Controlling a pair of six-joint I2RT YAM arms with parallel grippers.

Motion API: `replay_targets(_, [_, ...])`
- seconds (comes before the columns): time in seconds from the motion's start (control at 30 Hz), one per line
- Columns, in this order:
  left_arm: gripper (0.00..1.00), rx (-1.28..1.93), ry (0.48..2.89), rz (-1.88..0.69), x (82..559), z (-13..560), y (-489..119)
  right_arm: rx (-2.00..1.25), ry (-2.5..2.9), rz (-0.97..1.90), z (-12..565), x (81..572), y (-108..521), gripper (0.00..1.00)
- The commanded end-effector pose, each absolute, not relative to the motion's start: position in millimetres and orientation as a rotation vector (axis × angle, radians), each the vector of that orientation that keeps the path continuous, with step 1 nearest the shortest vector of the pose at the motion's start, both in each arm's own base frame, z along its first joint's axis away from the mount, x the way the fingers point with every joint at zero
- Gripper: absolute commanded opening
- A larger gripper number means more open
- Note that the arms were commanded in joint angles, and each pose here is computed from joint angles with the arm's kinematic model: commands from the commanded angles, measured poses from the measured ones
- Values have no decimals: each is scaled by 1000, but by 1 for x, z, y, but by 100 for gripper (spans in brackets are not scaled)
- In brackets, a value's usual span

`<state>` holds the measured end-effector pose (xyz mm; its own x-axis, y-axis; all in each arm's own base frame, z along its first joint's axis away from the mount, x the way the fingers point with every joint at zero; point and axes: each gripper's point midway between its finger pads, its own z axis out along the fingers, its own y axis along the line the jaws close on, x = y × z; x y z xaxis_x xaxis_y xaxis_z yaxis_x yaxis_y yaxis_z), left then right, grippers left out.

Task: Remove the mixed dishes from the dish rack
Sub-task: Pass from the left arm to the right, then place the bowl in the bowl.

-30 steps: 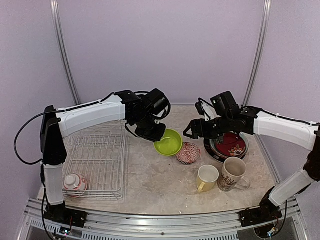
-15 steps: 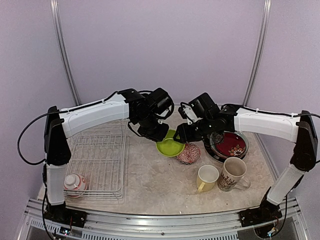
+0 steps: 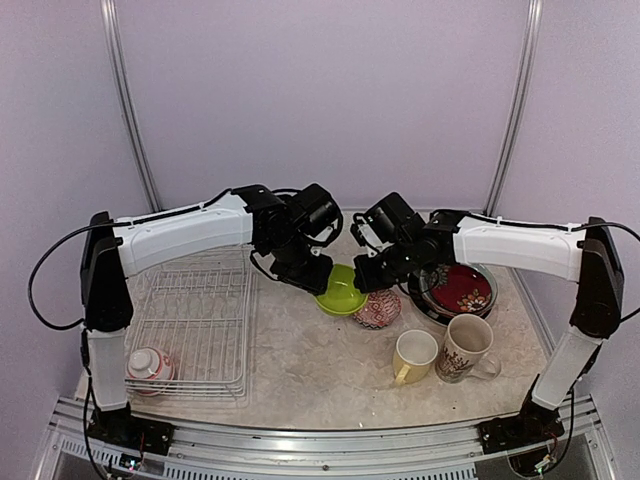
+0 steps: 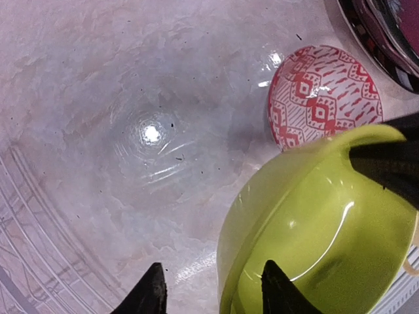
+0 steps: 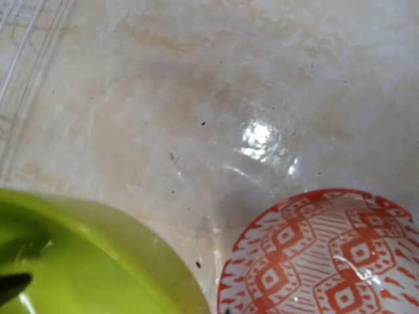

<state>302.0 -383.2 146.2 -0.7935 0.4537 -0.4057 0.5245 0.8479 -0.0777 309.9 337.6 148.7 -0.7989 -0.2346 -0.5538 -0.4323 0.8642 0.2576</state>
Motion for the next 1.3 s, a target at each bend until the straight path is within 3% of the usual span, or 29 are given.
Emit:
replay_targets(0.0, [59,697,2575,-374,299,176,-378,-441,2466,525,168,313,332,0])
replay_targets(0.07, [67,675,2543,-433,299,189,-374,-430,2470,513,168,314,324,0])
replay_targets(0.33, [75,541,2392,-753,302,246,-347,-329,2517,446,155,323,275,0])
replay_targets(0.57, [99,401,2228,-832,305,289,-302,-284,2554,416,138,333,248,0])
replay_targets(1.07, [99,31,2020,-538,300,319,-191,-314,2612,358,106,349,249,0])
replay_targets(1.27, [99,-118,1981,-558,286,319,-158,-332,2632,342,94,352,252,2])
